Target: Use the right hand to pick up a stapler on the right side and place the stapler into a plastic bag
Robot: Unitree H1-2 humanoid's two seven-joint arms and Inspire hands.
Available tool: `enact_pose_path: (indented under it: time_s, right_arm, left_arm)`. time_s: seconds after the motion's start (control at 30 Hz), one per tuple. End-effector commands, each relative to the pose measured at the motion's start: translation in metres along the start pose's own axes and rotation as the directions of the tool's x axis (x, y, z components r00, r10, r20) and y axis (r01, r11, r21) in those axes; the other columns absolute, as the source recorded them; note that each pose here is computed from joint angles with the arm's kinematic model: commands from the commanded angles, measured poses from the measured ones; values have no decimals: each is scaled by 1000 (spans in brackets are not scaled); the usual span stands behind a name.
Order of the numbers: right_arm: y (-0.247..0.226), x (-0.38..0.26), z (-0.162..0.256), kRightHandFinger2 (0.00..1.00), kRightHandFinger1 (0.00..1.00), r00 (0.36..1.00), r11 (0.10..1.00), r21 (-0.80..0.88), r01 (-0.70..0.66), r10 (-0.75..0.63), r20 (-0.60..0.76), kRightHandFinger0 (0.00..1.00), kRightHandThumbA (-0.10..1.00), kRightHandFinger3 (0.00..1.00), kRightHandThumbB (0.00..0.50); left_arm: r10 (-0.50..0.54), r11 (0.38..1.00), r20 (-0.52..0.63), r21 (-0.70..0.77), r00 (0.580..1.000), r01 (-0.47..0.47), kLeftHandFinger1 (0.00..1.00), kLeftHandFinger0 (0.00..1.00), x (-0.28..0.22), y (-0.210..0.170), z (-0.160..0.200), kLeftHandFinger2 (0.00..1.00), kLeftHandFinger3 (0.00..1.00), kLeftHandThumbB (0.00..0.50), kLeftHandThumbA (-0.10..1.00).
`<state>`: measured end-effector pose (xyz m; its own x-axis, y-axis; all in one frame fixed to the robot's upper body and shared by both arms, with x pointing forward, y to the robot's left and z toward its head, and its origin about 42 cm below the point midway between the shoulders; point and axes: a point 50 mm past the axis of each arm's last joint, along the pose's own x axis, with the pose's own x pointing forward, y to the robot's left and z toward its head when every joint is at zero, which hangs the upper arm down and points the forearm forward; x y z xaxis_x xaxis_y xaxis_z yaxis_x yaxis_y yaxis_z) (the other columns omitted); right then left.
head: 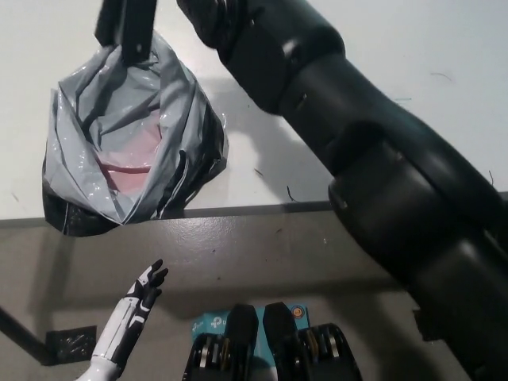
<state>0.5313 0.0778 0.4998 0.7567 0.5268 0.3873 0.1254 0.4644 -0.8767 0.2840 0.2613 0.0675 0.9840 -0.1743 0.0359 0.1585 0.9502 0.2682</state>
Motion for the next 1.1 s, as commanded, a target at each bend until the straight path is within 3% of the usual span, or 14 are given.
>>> enact_pose_path:
  time_s: [0.0,0.1,0.2,0.23,0.27,0.3,0.4,0.5,0.53,0.57,0.6,0.67,0.7,1.07]
  right_arm:
    - [-85,22,72,481,23,961,978,-18,208,-201,190,0,-100,691,167]
    - [-72,20,70,478,3,958,977,-3,211,-206,201,0,-100,535,183]
    - [-26,12,66,502,42,971,986,33,165,-168,173,0,-100,523,122]
    - [-14,9,64,566,102,975,989,42,144,-149,163,2,-100,661,132]
    - [-5,7,62,526,88,979,991,47,128,-133,155,0,-100,594,132]
    - [7,4,58,570,127,982,992,50,115,-121,146,10,-91,655,163]
    - [43,-7,48,372,31,994,997,64,35,-41,97,0,-16,449,107]
    - [89,-25,33,284,9,997,997,55,-55,52,56,0,24,308,134]
    - [107,-33,26,397,125,993,991,63,-115,113,23,62,140,416,166]
    - [115,-37,23,372,143,989,986,77,-149,150,-2,77,205,421,174]
    - [121,-39,20,666,411,980,977,87,-193,196,-29,296,349,686,209]
    - [128,-42,17,741,510,964,963,99,-250,257,-64,405,439,805,217]
    - [140,-49,11,1000,1000,932,932,128,-340,352,-84,1000,633,1000,359]
    - [138,-54,-19,1000,1000,899,908,94,-408,418,-130,1000,815,1000,325]
  left_arm:
    - [-21,1000,52,1,998,21,1000,1000,0,-1,14,1000,1000,500,1000]
    - [-28,1000,51,-1,998,29,1000,1000,0,-4,15,1000,1000,500,1000]
    - [-41,999,59,-8,997,42,1000,1000,-2,-10,16,1000,1000,500,1000]
    - [-45,999,58,-11,997,45,1000,1000,-2,-11,17,1000,1000,500,1000]
    - [-49,999,57,-15,997,50,1000,1000,-3,-12,17,1000,1000,500,1000]
    - [-51,998,60,-17,997,52,1000,1000,-2,-14,17,1000,1000,500,1000]
    - [-60,997,61,-37,996,63,1000,1000,-1,-15,19,1000,1000,500,1000]
    - [-74,996,73,-38,995,77,1000,1000,2,-18,23,1000,1000,500,1000]
    - [-82,996,79,-27,994,84,1000,1000,3,-18,24,1000,1000,500,1000]
    - [-87,996,80,-22,993,89,1000,1000,3,-19,25,1000,1000,500,1000]
    - [-89,996,80,-22,993,91,1000,1000,3,-19,25,1000,1000,500,1000]
    - [-92,995,80,-22,993,94,1000,1000,4,-20,26,1000,1000,500,1000]
    - [-95,995,83,-21,992,97,1000,1000,5,-21,28,1000,1000,500,1000]
    - [-104,994,86,29,991,102,1000,1000,3,-17,29,1000,1000,500,1000]
